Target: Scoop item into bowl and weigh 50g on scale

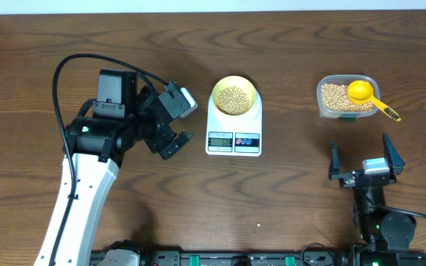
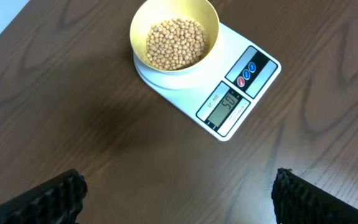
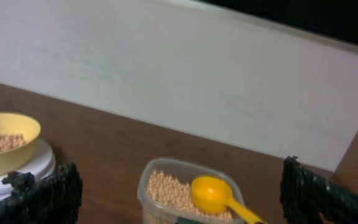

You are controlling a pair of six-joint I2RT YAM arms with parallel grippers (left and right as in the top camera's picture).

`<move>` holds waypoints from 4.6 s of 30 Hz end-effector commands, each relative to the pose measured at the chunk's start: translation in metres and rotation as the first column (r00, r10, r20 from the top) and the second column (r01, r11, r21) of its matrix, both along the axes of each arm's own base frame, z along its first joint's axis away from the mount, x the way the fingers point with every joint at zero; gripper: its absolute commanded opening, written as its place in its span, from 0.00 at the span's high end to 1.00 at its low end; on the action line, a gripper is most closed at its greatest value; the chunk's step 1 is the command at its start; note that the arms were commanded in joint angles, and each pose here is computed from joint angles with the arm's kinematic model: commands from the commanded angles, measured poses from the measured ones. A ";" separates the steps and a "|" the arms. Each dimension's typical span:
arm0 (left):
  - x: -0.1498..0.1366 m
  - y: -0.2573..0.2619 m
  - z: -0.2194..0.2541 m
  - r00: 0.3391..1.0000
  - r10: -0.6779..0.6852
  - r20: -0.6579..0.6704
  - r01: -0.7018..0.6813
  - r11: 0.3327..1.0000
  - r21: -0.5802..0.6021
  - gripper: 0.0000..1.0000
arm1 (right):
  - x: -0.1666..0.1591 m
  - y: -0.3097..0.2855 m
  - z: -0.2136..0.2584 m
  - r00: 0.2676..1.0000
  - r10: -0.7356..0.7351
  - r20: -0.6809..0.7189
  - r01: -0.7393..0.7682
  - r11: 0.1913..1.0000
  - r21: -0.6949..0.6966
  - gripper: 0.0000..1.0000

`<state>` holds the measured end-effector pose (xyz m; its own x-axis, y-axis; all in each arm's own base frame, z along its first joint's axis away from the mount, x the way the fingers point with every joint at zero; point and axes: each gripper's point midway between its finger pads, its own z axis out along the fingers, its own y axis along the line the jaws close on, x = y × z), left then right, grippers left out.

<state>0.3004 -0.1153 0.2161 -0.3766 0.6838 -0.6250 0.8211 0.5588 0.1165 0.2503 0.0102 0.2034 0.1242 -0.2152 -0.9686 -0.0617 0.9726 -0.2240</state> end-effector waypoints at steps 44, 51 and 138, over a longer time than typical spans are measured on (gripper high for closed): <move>0.000 0.000 -0.003 1.000 0.007 -0.017 -0.007 1.000 -0.010 0.02 | -0.004 -0.005 -0.045 0.983 -0.024 -0.181 0.041 0.995 0.087 0.01; 0.000 0.000 -0.003 1.000 0.007 -0.017 -0.007 1.000 -0.010 0.02 | -0.004 -0.005 -0.045 0.983 -0.024 -0.181 0.041 0.995 0.087 0.01; -0.050 0.099 -0.039 0.507 0.736 0.448 -0.413 0.664 -0.624 0.02 | -0.004 -0.005 -0.045 0.983 -0.024 -0.181 0.041 0.995 0.087 0.01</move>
